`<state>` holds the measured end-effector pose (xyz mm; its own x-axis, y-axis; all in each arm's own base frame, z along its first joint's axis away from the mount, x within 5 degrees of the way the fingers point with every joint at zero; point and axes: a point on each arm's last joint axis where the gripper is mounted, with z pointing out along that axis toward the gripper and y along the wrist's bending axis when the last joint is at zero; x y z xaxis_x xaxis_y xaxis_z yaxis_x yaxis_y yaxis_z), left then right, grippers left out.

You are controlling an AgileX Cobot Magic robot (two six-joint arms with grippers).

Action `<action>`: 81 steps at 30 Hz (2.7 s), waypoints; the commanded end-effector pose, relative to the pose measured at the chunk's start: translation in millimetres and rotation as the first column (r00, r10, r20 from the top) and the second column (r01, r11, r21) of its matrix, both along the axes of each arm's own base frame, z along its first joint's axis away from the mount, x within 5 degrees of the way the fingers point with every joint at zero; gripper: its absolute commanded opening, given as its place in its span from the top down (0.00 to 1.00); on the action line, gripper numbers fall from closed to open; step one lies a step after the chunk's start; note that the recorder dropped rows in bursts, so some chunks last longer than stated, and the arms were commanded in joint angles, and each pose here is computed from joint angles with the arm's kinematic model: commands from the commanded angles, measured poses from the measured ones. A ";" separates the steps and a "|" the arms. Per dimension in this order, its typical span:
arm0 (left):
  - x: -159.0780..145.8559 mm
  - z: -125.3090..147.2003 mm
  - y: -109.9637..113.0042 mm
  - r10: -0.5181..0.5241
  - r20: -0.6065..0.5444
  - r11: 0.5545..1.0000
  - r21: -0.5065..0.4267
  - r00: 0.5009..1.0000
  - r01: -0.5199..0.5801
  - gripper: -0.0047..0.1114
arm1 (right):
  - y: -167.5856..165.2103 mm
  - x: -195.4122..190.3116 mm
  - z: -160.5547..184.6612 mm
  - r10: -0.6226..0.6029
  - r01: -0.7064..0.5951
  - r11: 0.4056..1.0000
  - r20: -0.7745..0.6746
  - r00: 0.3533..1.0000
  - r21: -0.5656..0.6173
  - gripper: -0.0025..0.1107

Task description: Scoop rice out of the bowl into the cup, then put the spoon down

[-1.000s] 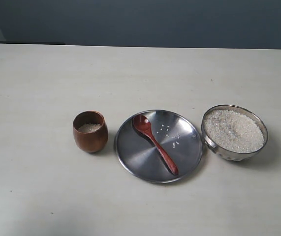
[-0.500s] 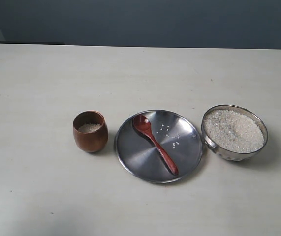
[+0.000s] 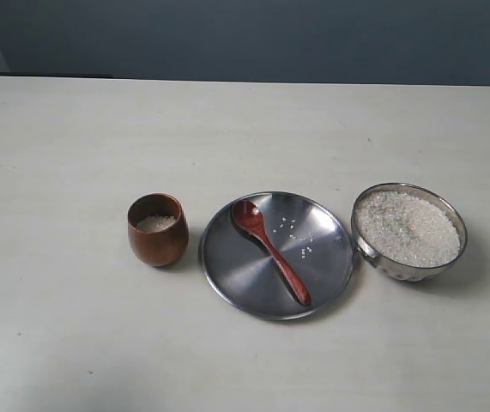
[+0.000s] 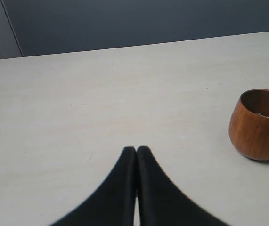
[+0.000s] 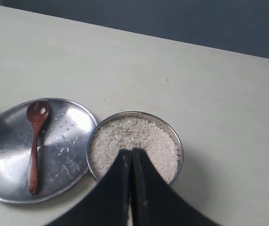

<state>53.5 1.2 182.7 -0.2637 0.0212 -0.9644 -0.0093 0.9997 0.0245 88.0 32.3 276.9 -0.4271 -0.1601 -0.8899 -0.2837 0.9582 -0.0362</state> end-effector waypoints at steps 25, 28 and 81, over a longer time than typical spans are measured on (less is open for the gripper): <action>-0.6 -1.9 4.8 0.010 -0.012 0.986 0.164 1.000 -0.008 0.96 | -1.1 -0.2 -0.9 -0.005 0.005 1.000 0.005 1.000 -0.002 0.98; -0.6 -1.9 4.8 0.010 -0.013 0.986 0.166 1.000 -0.008 0.96 | -1.1 -0.2 -0.9 -0.005 0.005 1.000 0.005 1.000 -0.002 0.98; 0.1 -0.2 -0.1 0.001 0.013 1.000 -0.004 1.000 -0.001 0.96 | -34.5 -23.2 17.4 -0.190 0.152 0.967 0.181 0.965 0.204 0.98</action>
<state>53.4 1.1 182.4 -0.2670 0.0205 -0.9635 -0.0092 0.9997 0.0238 70.4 2.7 291.6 -0.2975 0.0359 -0.9541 -0.1401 0.9868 0.0808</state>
